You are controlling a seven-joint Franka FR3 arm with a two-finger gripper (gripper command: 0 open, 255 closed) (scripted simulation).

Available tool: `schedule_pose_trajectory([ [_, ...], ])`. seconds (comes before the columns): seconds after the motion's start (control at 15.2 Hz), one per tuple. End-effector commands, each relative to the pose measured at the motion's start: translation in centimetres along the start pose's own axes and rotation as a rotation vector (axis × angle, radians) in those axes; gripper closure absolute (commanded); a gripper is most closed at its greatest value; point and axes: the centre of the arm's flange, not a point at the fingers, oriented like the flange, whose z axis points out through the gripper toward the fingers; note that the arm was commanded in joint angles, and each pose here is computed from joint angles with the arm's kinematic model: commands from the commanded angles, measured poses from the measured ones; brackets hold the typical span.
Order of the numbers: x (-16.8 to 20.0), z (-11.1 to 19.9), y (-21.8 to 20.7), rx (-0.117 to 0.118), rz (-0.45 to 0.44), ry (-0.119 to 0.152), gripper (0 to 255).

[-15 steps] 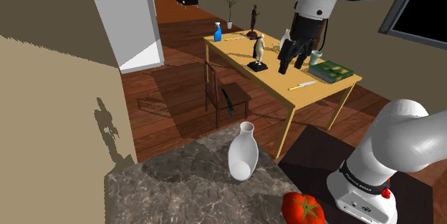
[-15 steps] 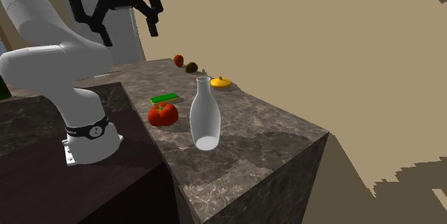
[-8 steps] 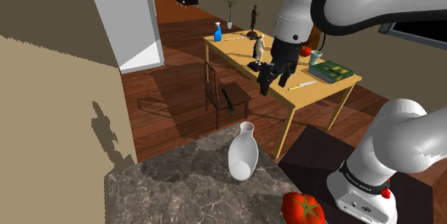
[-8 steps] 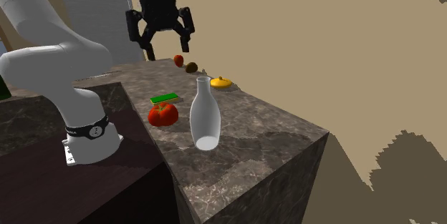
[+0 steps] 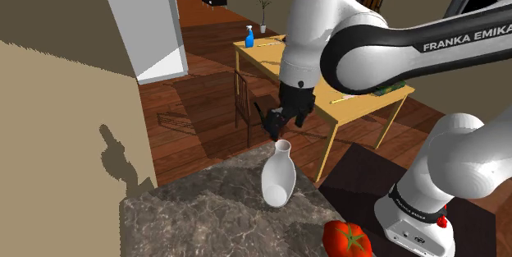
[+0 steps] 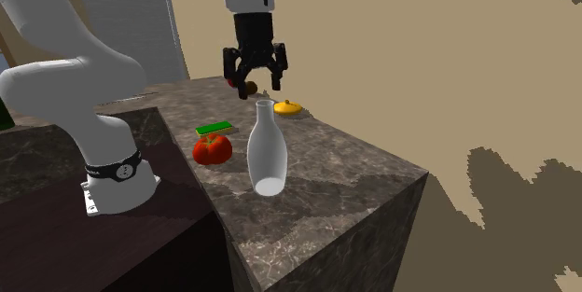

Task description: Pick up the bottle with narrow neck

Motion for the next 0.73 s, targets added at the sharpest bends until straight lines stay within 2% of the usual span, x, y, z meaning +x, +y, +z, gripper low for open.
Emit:
schedule_pose_trajectory([
  [0.0,-0.2,1.4,-2.1,-0.013,0.003,0.003,0],
  [0.59,-0.4,5.4,-2.1,-0.013,0.003,0.003,0],
  [0.66,-0.4,5.4,-2.1,-0.013,0.003,0.003,255],
])
